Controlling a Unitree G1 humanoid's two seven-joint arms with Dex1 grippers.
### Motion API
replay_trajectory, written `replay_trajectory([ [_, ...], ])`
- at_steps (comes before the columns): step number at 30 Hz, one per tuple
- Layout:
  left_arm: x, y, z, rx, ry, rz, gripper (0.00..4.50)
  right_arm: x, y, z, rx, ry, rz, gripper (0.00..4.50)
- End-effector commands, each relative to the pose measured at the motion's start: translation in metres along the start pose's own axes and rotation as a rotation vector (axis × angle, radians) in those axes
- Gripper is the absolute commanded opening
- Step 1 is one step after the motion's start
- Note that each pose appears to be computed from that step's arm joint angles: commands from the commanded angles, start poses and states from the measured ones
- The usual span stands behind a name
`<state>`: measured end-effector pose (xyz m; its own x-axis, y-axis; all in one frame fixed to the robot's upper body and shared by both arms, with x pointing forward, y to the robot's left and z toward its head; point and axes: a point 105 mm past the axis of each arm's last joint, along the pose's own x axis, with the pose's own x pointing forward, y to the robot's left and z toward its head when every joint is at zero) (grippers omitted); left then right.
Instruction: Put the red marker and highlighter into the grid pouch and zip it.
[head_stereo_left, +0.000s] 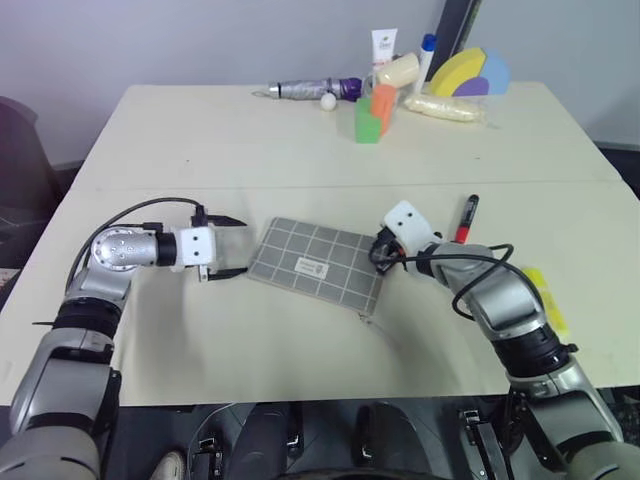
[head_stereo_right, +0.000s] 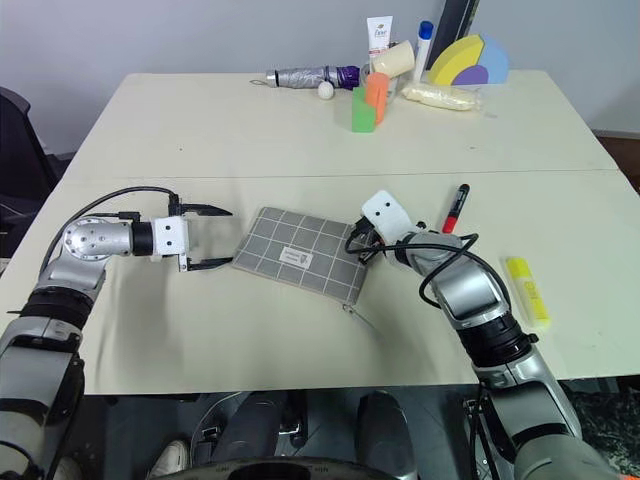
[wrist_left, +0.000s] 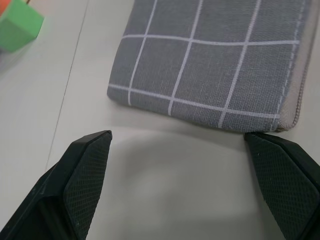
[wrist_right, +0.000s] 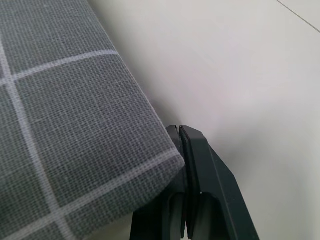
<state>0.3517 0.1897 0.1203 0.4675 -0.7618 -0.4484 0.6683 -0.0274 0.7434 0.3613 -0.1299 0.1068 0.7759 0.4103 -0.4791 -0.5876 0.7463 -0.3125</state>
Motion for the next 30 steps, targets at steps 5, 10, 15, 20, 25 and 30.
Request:
replay_trajectory([
  [5,0.005,-0.016,-0.005,0.22,0.046,-0.064,4.5,-0.003,-0.005,0.002,0.009,-0.009,0.005,0.06],
  [10,0.001,-0.011,-0.009,0.293,0.067,-0.039,4.5,-0.012,-0.017,-0.009,0.031,0.021,-0.025,0.06],
  [15,0.001,-0.006,-0.015,0.325,0.104,-0.013,4.5,-0.017,-0.012,-0.009,0.045,0.014,0.004,0.06],
  [20,0.006,-0.014,-0.013,0.314,0.076,-0.035,4.5,-0.012,0.004,0.004,0.042,-0.025,0.052,0.06],
  [25,0.01,-0.022,-0.008,0.292,0.027,-0.06,4.5,0.001,0.012,0.015,-0.001,-0.037,0.072,0.06],
  [30,0.014,-0.029,0.001,0.284,-0.032,-0.075,4.5,0.014,0.007,0.021,-0.042,-0.03,0.071,0.06],
])
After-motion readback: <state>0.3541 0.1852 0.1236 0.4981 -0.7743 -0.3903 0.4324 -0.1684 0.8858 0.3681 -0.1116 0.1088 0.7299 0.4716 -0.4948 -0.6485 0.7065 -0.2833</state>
